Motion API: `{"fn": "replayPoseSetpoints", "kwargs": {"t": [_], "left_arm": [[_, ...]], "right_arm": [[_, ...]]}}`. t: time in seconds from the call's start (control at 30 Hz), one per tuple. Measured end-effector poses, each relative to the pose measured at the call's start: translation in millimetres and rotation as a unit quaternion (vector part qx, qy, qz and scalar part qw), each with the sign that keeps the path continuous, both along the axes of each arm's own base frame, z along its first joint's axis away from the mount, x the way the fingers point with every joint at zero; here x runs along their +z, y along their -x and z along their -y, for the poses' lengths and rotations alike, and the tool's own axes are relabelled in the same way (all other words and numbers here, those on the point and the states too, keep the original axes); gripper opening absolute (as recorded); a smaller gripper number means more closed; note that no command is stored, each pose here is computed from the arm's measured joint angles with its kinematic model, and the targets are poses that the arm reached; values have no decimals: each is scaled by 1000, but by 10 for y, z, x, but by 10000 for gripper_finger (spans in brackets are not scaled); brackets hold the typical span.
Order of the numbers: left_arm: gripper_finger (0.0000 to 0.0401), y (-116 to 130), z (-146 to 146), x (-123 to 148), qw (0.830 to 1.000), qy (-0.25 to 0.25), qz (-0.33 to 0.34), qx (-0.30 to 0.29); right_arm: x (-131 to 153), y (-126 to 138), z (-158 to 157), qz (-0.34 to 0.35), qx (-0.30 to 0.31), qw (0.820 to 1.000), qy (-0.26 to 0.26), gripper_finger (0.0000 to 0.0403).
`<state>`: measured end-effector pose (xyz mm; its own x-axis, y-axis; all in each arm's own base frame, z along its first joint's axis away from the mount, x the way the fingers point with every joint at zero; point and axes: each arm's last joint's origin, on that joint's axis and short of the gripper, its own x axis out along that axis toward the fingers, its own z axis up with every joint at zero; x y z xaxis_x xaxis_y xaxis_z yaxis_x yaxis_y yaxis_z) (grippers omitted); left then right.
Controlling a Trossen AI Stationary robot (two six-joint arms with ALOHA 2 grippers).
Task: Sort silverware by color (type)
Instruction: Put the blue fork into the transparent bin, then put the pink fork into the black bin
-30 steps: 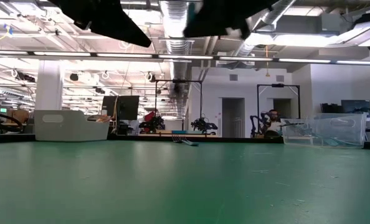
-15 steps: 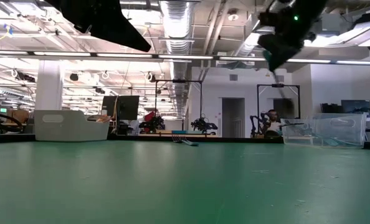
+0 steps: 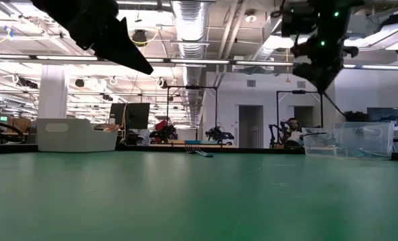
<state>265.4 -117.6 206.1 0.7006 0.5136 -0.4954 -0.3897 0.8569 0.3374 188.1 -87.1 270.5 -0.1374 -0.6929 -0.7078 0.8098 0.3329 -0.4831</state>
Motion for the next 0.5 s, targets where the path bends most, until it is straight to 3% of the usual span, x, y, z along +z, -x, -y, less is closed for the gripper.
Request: {"fn": "replayPoseSetpoints", "kwargs": {"t": [0.1, 0.33, 0.5], "left_arm": [[95, -1, 1, 1, 1000, 10, 8, 7], [95, 2, 0, -2, 1000, 20, 13, 13], [95, 36, -17, -30, 999, 26, 3, 27]], "right_arm": [[-83, 1, 103, -8, -22, 999, -49, 27], [-254, -11, 308, -43, -51, 992, -106, 94], [-315, -31, 347, -54, -58, 990, -115, 159]]}}
